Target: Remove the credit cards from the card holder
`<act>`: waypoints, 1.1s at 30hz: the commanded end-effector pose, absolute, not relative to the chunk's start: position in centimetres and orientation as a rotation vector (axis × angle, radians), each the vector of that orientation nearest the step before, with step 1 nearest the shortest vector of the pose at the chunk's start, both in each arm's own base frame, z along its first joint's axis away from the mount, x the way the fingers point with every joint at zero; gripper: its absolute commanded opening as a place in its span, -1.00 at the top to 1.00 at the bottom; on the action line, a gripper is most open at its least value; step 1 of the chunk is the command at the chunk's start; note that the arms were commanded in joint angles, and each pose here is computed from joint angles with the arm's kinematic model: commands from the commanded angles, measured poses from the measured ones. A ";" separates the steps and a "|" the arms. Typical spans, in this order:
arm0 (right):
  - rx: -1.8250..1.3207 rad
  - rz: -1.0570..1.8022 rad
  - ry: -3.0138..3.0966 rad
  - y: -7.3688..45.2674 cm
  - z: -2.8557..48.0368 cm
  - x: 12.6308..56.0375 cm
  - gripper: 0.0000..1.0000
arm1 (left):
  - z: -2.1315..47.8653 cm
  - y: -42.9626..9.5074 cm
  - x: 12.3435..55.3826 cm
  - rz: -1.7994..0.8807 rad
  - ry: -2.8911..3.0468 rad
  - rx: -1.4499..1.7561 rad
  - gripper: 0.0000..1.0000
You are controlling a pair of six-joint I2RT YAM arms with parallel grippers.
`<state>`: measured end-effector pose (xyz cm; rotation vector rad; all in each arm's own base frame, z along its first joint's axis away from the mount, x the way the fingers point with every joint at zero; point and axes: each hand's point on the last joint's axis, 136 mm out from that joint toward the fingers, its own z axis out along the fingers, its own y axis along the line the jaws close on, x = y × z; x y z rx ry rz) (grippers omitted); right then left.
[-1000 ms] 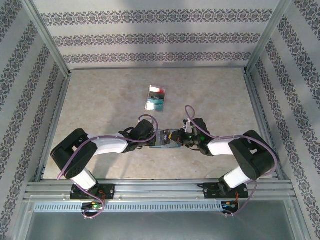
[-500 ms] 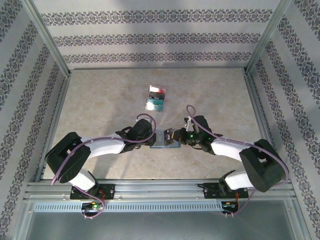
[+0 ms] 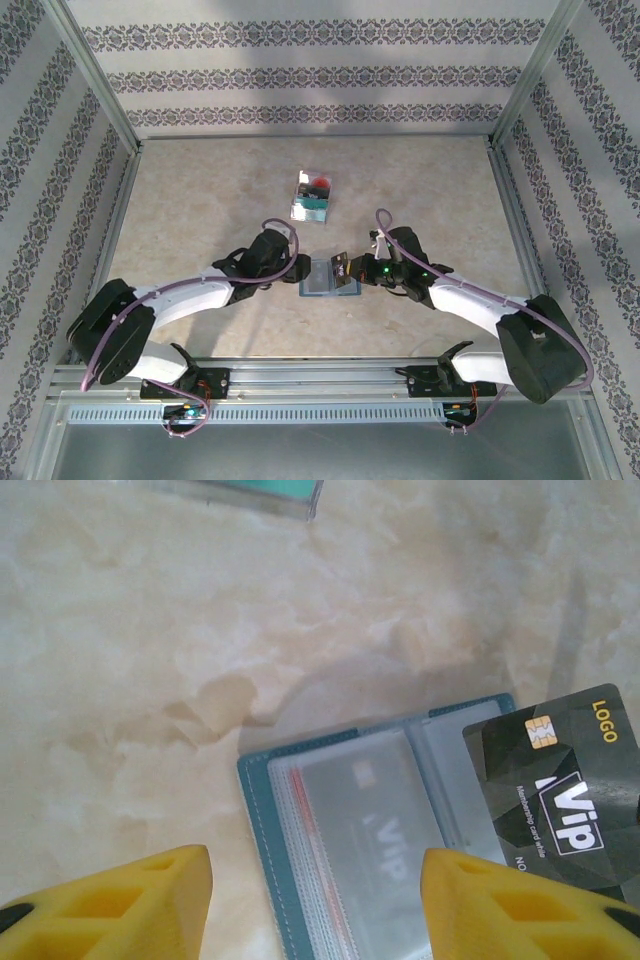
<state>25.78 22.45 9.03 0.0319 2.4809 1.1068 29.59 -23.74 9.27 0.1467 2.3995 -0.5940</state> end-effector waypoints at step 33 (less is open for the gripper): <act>-0.653 1.344 2.164 27.8 18.0 22.6 1.00 | 15.8 -29.0 26.0 -1.250 2.061 1.006 -0.03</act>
